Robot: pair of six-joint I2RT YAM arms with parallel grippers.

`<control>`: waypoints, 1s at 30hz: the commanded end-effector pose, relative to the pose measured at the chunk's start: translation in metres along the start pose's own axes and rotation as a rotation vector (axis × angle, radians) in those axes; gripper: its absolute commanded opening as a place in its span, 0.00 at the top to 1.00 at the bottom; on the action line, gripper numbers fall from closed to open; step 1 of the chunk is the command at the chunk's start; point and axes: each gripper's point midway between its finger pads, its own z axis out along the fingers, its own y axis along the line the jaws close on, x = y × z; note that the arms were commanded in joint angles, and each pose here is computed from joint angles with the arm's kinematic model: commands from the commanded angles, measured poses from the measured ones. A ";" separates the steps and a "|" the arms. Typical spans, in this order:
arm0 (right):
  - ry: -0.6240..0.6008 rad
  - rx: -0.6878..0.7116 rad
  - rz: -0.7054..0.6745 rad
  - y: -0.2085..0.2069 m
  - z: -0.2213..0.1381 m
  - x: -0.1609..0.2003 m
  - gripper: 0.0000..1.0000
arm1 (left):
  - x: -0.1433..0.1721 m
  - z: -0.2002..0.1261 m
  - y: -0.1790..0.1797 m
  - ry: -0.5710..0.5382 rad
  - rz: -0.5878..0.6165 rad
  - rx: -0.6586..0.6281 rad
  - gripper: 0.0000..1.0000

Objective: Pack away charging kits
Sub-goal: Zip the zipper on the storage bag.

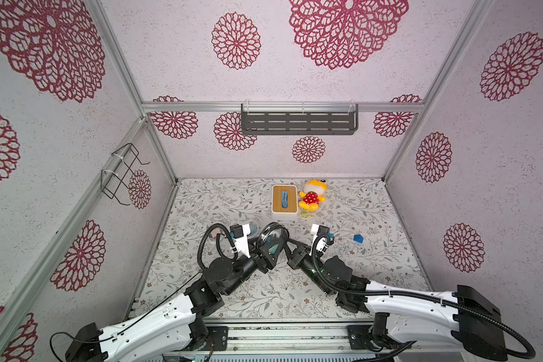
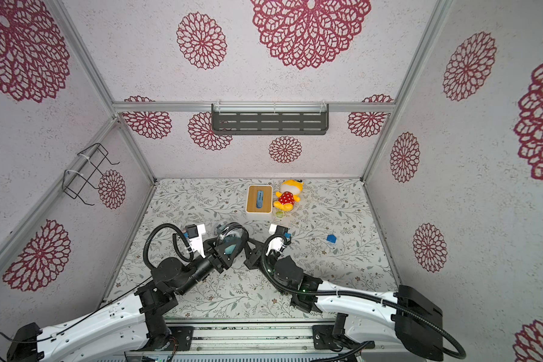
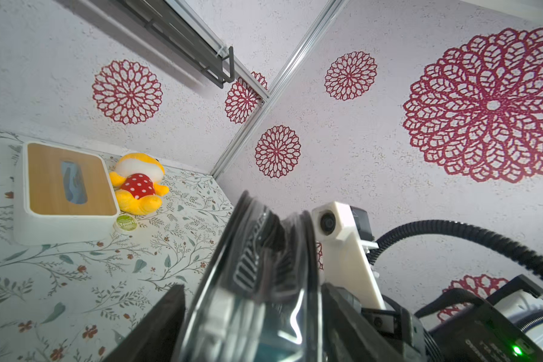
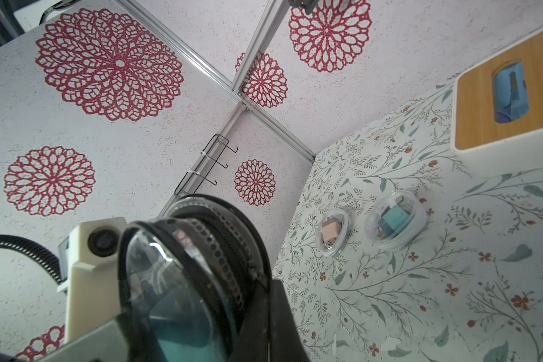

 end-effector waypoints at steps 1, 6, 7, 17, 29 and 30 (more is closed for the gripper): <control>-0.050 -0.062 0.126 0.022 -0.002 -0.009 1.00 | -0.005 -0.004 0.000 -0.023 0.020 0.005 0.35; -0.033 -0.081 0.190 0.022 0.002 0.000 1.00 | -0.004 -0.003 -0.001 -0.023 0.018 0.010 0.27; -0.026 -0.096 0.207 0.024 0.004 0.002 1.00 | -0.004 -0.003 -0.001 -0.023 0.016 0.012 0.26; -0.050 -0.140 0.252 0.033 0.002 -0.005 1.00 | 0.002 0.003 0.002 -0.009 0.009 0.002 0.38; -0.074 -0.199 0.309 0.044 -0.005 -0.017 1.00 | 0.005 0.006 0.001 -0.004 0.006 0.013 0.32; -0.070 -0.200 0.312 0.043 -0.005 -0.015 1.00 | 0.005 0.006 0.001 -0.003 0.007 0.013 0.38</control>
